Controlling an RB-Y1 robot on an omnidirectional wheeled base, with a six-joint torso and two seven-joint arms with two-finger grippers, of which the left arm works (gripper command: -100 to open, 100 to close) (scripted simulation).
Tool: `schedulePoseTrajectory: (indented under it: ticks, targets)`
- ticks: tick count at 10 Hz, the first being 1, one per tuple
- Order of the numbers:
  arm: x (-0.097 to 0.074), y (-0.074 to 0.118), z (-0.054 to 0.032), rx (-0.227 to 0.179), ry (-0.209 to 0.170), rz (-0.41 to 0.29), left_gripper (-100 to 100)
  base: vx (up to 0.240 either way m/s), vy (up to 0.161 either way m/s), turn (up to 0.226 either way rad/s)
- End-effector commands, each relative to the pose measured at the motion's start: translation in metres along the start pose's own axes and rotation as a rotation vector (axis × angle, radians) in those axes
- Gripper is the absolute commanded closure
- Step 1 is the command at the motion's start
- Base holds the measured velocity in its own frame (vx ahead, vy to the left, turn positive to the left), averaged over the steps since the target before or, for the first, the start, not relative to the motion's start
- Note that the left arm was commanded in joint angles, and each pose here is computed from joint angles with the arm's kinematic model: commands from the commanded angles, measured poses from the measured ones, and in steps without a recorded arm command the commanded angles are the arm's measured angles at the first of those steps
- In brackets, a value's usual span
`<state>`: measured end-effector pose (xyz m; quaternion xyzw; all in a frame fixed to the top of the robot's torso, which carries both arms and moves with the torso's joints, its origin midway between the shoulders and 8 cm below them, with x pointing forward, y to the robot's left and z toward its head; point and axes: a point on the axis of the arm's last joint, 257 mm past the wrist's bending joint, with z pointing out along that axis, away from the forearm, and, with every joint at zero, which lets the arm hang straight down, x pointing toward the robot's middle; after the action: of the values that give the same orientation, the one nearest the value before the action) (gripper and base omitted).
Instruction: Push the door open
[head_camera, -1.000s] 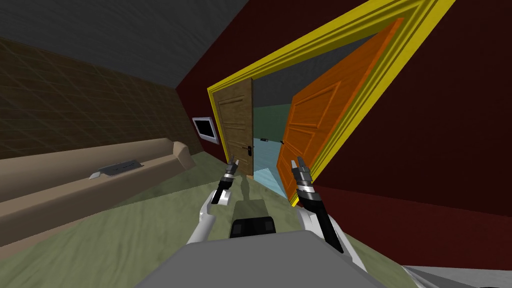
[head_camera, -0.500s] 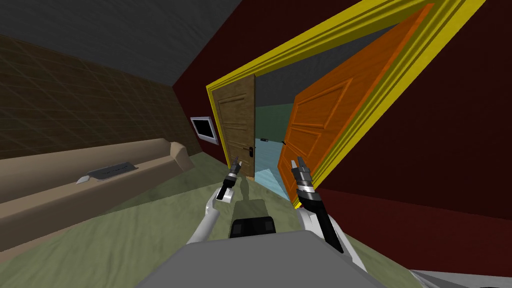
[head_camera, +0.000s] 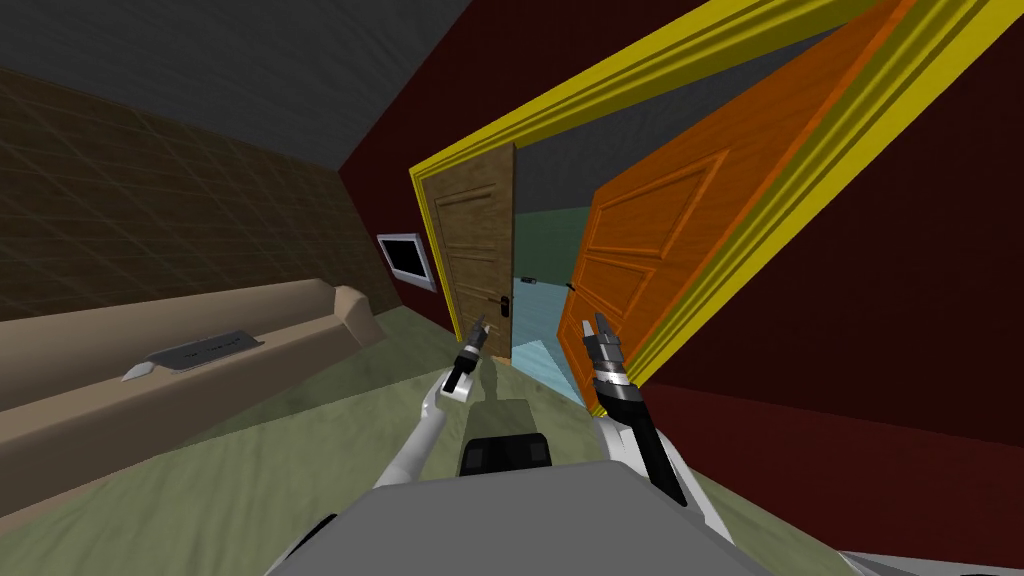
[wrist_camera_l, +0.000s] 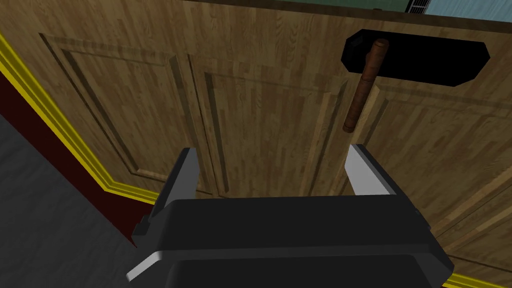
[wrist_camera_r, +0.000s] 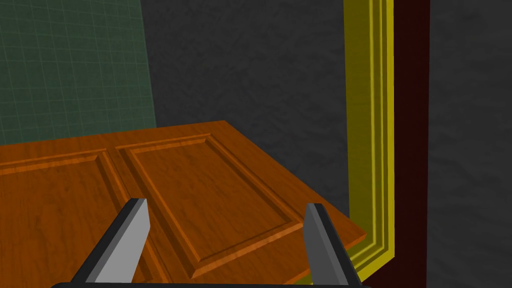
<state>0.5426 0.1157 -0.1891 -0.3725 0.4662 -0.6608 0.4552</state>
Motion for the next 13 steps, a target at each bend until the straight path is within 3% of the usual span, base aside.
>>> schedulePoseTrajectory:
  ticks: [1, 5, 13]
  targets:
    - [0.006, 0.011, 0.0053, -0.025, 0.015, 0.000, -100, 0.093, 0.073, -0.017]
    - [0.020, 0.037, 0.0143, -0.083, 0.051, 0.003, -100, 0.084, 0.082, -0.022]
    - [0.043, 0.081, 0.0244, -0.188, 0.109, 0.017, -100, 0.093, 0.071, -0.020]
